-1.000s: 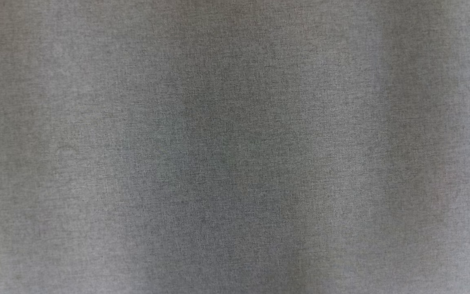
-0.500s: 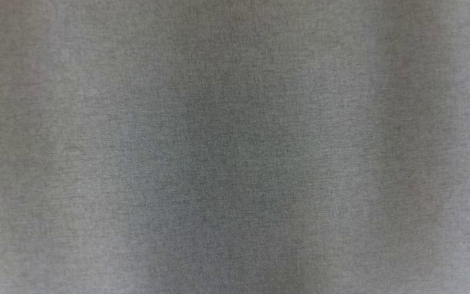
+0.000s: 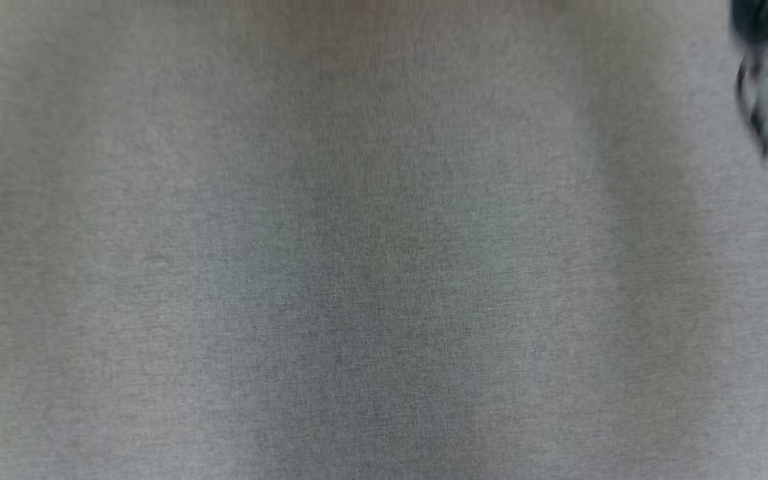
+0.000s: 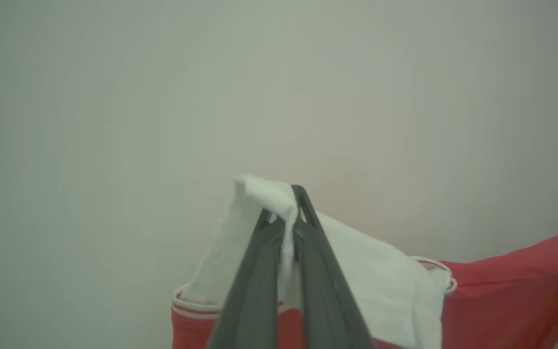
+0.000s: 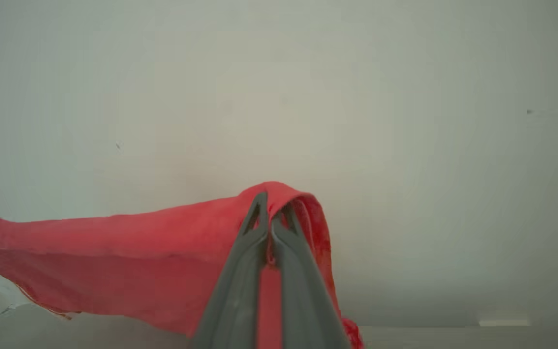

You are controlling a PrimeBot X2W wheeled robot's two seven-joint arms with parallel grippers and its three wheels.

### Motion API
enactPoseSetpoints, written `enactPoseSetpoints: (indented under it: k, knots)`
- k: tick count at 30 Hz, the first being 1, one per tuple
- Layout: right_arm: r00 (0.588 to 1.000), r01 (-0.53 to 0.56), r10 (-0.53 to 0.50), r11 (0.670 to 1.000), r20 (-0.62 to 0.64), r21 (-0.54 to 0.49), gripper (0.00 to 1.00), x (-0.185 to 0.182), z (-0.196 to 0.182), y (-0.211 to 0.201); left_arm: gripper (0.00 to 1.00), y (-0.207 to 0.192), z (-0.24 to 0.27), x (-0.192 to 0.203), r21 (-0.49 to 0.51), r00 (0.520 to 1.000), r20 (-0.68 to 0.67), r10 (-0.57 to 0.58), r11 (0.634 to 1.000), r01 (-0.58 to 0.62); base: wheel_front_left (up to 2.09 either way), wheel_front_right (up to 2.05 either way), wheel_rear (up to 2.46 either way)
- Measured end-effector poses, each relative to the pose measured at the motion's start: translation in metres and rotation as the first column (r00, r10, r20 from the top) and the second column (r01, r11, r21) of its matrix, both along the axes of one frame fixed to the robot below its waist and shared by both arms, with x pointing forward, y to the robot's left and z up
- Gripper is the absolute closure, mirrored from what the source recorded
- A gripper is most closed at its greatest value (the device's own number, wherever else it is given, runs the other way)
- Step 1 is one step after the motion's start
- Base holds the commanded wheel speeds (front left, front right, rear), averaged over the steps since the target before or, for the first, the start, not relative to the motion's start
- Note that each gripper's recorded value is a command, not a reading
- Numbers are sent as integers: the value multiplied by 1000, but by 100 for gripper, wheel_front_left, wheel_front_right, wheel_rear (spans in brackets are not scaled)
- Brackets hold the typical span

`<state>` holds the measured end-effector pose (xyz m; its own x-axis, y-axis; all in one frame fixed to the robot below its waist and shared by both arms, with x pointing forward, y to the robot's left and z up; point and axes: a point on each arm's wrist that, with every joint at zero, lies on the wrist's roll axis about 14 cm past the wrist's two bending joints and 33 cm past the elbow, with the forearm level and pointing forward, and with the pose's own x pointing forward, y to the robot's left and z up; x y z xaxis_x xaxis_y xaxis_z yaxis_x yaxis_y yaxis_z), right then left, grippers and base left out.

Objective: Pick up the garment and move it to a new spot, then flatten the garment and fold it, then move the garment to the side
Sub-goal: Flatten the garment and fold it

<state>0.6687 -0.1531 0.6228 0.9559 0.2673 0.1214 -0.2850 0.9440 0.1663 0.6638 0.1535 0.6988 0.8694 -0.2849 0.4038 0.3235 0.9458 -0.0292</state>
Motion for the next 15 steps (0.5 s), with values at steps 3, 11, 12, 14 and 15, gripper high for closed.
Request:
enactPoseSetpoints:
  k: [3,11,12,14,15]
  knots:
    - [999,-9,10,999,-44,34,100,-23,-27,-4,100,4,-39,-27,-33,998,-63,18,999,-20,0,0,0]
    - [981,-11,30,995,-192,101,100,-98,-105,-11,100,13,-113,-115,-140,976,-207,62,986,-92,0,0,0]
    - [978,-8,32,993,-208,115,100,-108,-113,-11,100,16,-120,-126,-150,972,-224,68,983,-103,0,0,0]
    - [968,-12,42,992,-246,125,100,-127,-129,-10,100,21,-131,-146,-174,963,-255,89,975,-136,0,0,0]
    - [963,-7,44,991,-266,136,100,-137,-138,-10,100,22,-138,-156,-180,958,-272,94,973,-146,0,0,0]
